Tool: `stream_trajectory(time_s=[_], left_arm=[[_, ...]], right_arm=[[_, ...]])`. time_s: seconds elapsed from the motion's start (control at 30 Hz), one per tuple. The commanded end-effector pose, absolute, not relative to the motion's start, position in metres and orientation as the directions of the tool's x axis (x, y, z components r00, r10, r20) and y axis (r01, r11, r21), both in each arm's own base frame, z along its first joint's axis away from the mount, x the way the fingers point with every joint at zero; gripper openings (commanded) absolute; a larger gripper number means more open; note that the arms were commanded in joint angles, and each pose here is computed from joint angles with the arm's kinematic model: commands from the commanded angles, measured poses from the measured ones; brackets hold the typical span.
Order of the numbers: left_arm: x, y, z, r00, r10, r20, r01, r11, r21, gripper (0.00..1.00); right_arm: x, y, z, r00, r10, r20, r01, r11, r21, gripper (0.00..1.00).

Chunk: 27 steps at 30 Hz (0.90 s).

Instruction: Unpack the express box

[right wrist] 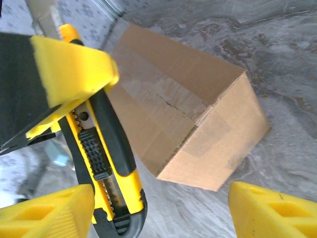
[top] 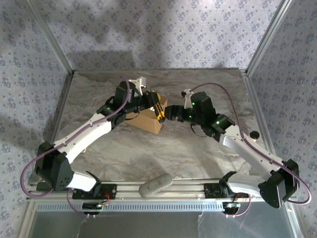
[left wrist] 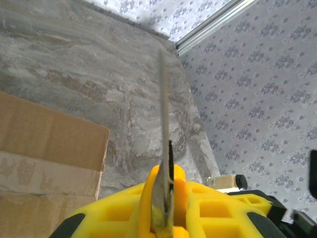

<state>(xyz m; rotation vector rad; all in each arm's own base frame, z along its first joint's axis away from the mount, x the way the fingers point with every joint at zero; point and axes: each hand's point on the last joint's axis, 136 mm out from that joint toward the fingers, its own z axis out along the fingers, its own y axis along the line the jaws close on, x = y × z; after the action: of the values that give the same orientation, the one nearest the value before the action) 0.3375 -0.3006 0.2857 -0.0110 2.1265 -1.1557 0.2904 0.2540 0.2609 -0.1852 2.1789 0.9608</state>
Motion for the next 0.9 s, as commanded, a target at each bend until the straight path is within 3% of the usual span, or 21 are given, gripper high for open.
stream_trajectory(time_s=[0.0, 0.33, 0.6, 0.87], left_arm=[[0.340, -0.293, 0.328, -0.670, -0.393, -0.630, 0.373, 0.556, -0.743, 0.00], [0.341, -0.294, 0.332, -0.671, -0.412, -0.617, 0.367, 0.538, -0.759, 0.00], [0.341, -0.301, 0.329, -0.700, -0.427, -0.572, 0.339, 0.506, -0.793, 0.00], [0.339, -0.313, 0.319, -0.735, -0.415, -0.537, 0.307, 0.502, -0.809, 0.00]], right_arm=[[0.280, 0.264, 0.292, -0.724, 0.209, -0.657, -0.469, 0.549, 0.692, 0.74], [0.277, 0.265, 0.297, -0.739, 0.227, -0.635, -0.483, 0.478, 0.733, 0.75], [0.277, 0.276, 0.294, -0.712, 0.168, -0.682, -0.509, 0.545, 0.666, 0.78], [0.280, 0.284, 0.284, -0.665, 0.083, -0.742, -0.526, 0.654, 0.544, 0.75]])
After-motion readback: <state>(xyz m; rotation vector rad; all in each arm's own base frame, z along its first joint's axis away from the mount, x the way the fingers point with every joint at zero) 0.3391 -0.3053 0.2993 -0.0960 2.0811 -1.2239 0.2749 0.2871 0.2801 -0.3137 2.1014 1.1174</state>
